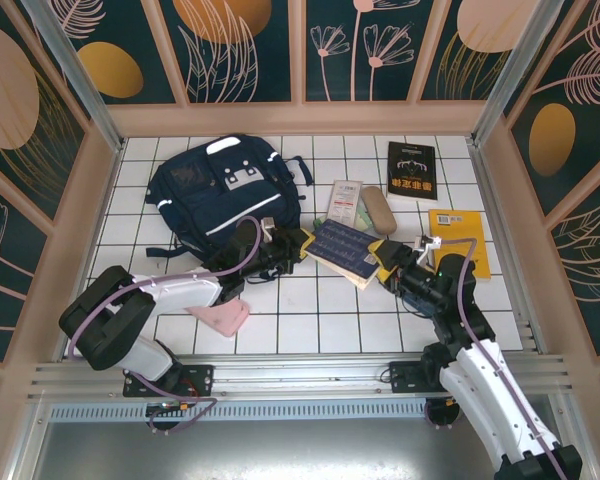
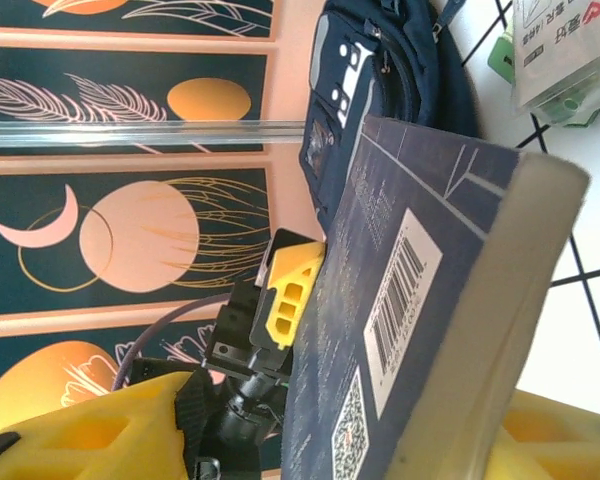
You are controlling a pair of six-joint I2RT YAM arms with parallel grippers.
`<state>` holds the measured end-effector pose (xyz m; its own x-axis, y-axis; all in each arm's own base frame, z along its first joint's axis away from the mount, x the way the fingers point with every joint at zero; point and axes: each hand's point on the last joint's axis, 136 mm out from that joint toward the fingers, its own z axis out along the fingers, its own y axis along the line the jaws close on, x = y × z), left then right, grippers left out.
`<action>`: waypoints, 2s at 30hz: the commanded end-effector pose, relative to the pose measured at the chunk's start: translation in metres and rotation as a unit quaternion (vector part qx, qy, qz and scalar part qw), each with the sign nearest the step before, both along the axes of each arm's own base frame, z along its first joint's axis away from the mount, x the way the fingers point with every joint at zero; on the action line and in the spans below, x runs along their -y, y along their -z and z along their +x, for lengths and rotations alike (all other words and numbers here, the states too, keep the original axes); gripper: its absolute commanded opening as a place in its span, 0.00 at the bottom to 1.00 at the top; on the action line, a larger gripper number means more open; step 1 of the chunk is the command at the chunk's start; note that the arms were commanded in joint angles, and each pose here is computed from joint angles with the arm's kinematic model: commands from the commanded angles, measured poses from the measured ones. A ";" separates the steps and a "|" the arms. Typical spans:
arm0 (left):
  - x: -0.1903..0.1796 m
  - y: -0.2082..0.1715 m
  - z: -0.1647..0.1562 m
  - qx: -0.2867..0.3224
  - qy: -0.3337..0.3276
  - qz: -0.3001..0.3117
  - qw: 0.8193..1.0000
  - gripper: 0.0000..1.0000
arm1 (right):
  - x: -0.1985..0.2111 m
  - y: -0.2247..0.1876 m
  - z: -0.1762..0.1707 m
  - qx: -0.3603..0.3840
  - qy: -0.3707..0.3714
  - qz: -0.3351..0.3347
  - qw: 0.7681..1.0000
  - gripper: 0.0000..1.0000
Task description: Pack the student bag
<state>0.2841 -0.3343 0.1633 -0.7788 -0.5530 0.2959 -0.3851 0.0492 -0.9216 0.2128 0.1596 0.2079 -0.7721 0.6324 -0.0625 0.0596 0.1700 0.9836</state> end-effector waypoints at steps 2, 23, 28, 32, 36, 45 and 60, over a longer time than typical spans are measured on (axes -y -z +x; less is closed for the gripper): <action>-0.005 -0.014 0.003 0.032 -0.006 -0.004 0.999 0.00 | -0.004 -0.024 -0.008 0.030 -0.020 0.015 0.999 0.55; 0.005 -0.018 0.005 0.079 0.029 0.041 0.996 0.00 | -0.030 -0.005 -0.004 0.002 -0.043 -0.057 0.997 0.26; 0.003 -0.021 0.005 0.094 0.030 0.046 0.994 0.00 | -0.021 0.001 -0.003 -0.001 -0.015 -0.060 0.998 0.22; 0.004 -0.023 0.003 0.106 0.037 0.049 0.992 0.00 | -0.018 0.007 -0.002 -0.005 -0.009 -0.056 0.998 0.25; 0.004 -0.025 0.002 0.118 0.040 0.053 0.991 0.00 | -0.016 0.007 0.000 -0.001 -0.005 -0.054 0.999 0.29; 0.010 -0.043 0.002 0.200 0.108 0.166 0.960 0.43 | 0.004 0.010 0.005 0.004 0.035 -0.138 0.990 0.00; -0.098 -0.045 0.085 0.297 0.229 0.696 0.612 0.72 | 0.024 0.016 0.009 0.040 0.024 -0.295 0.954 0.00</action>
